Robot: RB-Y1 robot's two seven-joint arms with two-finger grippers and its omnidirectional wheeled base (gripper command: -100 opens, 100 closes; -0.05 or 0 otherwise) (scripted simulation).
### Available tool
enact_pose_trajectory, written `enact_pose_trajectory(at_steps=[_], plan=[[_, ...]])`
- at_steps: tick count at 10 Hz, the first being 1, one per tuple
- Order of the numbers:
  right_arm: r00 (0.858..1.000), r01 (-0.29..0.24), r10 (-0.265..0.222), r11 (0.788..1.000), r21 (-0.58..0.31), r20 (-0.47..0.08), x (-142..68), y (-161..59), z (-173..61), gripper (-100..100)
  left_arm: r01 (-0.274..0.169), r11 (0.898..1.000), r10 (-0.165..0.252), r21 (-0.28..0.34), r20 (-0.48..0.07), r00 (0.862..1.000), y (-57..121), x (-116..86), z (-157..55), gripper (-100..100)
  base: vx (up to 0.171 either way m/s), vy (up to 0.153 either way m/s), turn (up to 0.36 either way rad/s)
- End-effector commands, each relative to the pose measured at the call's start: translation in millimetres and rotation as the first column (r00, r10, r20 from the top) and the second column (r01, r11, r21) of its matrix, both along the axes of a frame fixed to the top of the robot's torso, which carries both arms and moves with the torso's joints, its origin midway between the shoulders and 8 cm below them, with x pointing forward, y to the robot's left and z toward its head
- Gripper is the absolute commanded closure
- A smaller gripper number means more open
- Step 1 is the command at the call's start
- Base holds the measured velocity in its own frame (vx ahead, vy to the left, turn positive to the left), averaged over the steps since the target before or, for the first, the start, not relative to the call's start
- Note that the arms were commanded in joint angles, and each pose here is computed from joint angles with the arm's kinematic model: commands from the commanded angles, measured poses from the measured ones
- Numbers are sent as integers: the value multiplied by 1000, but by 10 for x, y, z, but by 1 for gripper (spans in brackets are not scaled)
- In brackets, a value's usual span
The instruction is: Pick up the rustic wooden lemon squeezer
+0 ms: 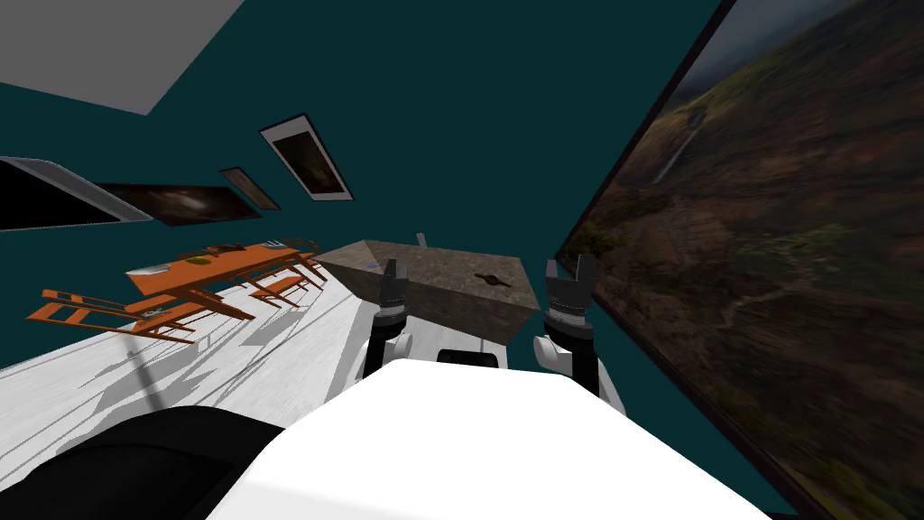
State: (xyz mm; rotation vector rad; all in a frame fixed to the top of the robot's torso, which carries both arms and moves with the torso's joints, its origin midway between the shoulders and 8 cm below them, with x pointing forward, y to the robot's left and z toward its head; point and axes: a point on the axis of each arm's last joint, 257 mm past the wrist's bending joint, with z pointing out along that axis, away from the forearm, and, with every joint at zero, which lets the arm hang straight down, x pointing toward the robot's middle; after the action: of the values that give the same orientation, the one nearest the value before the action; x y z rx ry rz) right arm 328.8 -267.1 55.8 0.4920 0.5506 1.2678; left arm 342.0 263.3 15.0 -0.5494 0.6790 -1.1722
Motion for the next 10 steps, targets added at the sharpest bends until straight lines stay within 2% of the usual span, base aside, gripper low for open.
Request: enact_pose_trajectory(at_steps=[1,5,7,9,10], plan=[[1000,-13,12,999,-44,-23,43,69,-72,-100,0,1000,0,0,0,1000,0,0,0,0,-23,36,-92],[993,-46,27,984,-170,-117,197,241,-404,-100,0,1000,0,0,0,1000,0,0,0,0,-49,80,-85],[982,-66,18,965,-253,-190,302,316,-696,-100,0,1000,0,0,0,1000,-1,0,0,0,-70,120,-77],[963,-90,-7,934,-345,-270,400,365,-1056,-100,0,1000,0,0,0,1000,-1,0,0,0,-74,151,-75],[961,-97,-6,929,-357,-277,403,366,-1084,-100,0,1000,0,0,0,1000,-1,0,1,0,-45,94,-25]])
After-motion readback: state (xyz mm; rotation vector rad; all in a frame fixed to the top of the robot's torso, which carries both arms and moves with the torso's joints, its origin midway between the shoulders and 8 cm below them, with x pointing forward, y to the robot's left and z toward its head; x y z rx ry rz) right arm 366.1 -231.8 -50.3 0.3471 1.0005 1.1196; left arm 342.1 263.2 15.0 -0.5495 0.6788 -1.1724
